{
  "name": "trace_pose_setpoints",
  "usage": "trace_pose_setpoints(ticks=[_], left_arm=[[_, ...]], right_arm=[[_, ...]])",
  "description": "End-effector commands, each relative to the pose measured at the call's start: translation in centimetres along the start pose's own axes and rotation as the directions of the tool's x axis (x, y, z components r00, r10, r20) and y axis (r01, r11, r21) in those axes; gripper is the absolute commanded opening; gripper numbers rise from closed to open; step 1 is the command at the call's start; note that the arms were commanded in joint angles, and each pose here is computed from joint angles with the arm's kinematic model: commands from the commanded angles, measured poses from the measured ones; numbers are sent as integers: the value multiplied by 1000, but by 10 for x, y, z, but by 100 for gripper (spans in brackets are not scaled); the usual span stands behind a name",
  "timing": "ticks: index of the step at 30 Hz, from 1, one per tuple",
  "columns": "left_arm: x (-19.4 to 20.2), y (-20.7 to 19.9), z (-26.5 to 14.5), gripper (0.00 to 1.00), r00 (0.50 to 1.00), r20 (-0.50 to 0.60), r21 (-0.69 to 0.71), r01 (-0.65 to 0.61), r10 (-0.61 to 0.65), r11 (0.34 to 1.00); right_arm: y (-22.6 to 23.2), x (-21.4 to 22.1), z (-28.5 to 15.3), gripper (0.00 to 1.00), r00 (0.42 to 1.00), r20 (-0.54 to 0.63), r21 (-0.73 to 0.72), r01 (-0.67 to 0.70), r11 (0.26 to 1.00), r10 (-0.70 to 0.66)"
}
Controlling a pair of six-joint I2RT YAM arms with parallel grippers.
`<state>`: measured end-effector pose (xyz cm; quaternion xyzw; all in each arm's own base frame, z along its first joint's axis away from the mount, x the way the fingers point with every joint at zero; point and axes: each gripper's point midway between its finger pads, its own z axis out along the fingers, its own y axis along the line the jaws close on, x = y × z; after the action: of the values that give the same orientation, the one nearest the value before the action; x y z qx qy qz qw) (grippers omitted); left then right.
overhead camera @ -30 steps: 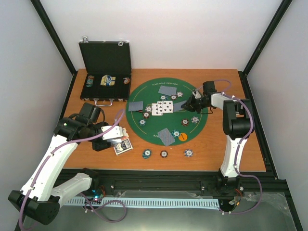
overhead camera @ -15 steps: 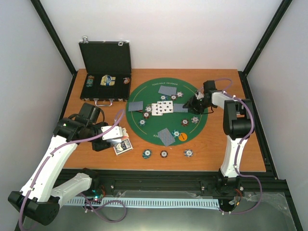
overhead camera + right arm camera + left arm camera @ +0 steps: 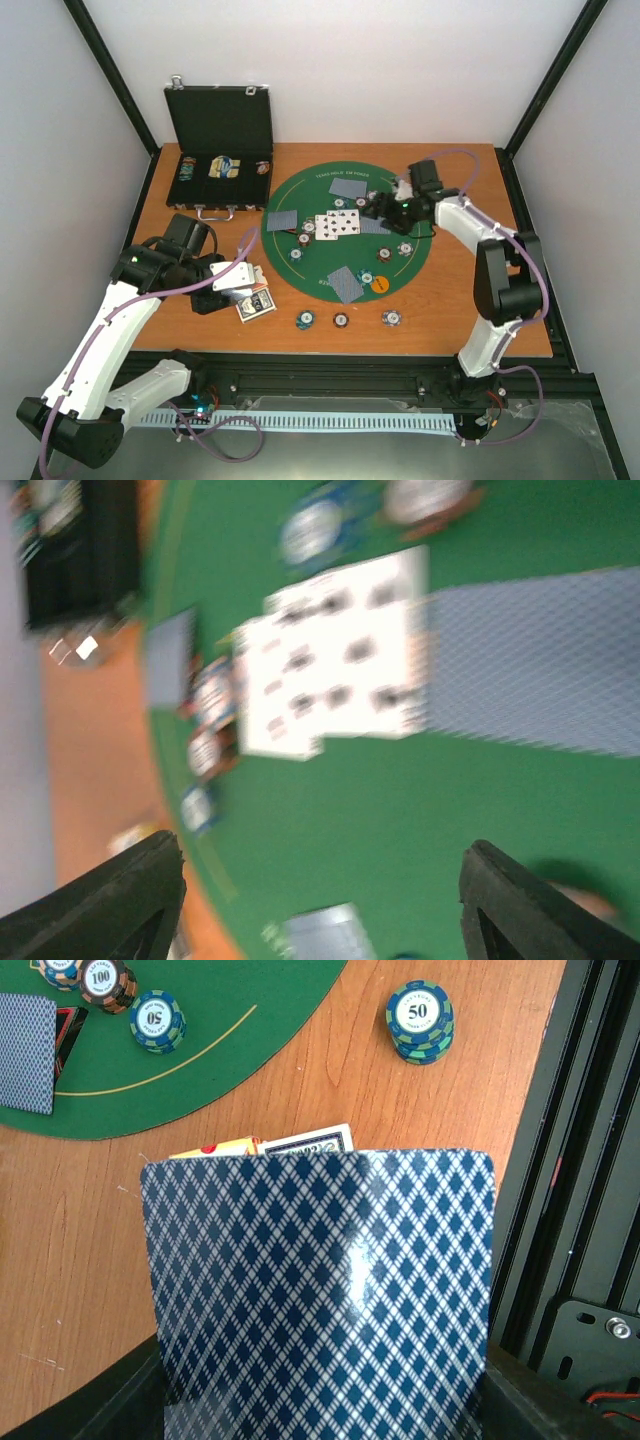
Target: Distribute texas hold em gaming equipment
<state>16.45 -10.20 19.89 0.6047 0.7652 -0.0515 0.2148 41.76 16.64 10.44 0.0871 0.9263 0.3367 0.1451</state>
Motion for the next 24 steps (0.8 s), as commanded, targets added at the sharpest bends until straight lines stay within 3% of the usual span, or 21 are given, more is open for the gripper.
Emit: trace_pose_setpoints(ticks=[1,10,24], left_arm=[[-3,1,-5,17,1000,13,-16,8,-8,1000],[-1,0,-3,16,1000,3,-10,19,-19,1000],[-8,0,-13,16,999,40,-16,18,-17,1000]], right_arm=[[93,62,5,77,986,-60,-216,142,966,-158],[196,168,2,87,937,-108,-449,252,857,-333],[251,241,10,85,902,-202,-631,179,755,-383]])
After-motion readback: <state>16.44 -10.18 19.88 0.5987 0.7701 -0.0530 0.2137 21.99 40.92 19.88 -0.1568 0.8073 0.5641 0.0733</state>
